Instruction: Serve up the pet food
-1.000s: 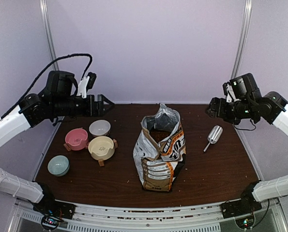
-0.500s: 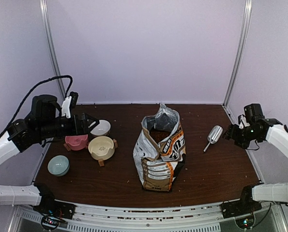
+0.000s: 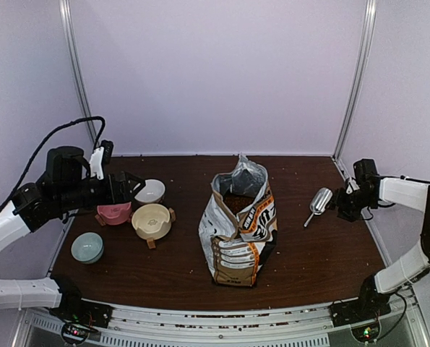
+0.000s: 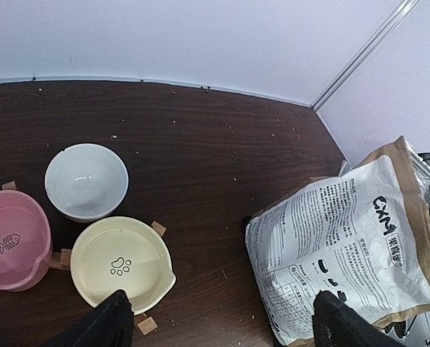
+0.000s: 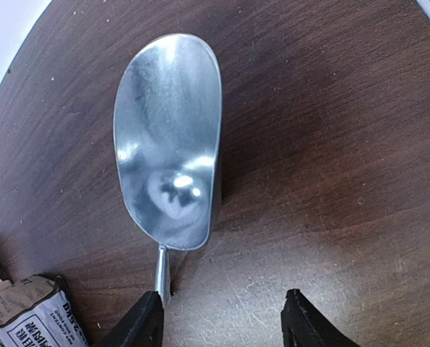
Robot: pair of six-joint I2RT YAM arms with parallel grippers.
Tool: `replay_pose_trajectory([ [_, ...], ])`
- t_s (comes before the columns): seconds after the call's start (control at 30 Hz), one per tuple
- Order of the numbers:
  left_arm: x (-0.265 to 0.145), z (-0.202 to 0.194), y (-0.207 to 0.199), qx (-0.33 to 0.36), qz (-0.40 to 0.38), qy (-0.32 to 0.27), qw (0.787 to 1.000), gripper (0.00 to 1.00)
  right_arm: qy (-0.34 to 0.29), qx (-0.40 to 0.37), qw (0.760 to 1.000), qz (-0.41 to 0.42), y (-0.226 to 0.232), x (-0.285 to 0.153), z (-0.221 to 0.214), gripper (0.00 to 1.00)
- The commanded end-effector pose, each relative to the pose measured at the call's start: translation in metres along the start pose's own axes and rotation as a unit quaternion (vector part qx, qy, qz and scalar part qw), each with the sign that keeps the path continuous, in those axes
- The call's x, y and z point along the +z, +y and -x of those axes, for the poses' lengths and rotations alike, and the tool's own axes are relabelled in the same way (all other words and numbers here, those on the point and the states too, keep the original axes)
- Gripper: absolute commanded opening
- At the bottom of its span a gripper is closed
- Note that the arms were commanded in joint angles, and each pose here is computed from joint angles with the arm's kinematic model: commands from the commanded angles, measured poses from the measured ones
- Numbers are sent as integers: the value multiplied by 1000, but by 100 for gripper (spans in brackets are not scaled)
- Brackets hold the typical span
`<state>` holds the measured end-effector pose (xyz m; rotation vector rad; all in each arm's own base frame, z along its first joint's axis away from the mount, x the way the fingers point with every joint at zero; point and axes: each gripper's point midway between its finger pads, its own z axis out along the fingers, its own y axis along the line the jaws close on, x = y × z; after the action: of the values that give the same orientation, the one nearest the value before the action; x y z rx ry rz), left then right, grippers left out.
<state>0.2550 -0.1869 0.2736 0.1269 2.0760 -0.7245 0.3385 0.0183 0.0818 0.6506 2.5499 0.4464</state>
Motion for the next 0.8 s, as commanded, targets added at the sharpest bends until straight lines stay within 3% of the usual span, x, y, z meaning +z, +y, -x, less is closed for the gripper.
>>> replay_pose_trajectory([
  [0.0, -3, 14, -4, 0, -14, -39, 999, 89, -18, -1, 999, 26, 13, 8, 22, 55],
  [0.53, 3, 13, -4, -2, -14, -34, 999, 89, 3, 36, 999, 32, 12, 52, 30, 35],
  [0.77, 5, 12, -3, 0, -11, -31, 999, 89, 4, 44, 999, 31, 10, 60, 30, 31],
])
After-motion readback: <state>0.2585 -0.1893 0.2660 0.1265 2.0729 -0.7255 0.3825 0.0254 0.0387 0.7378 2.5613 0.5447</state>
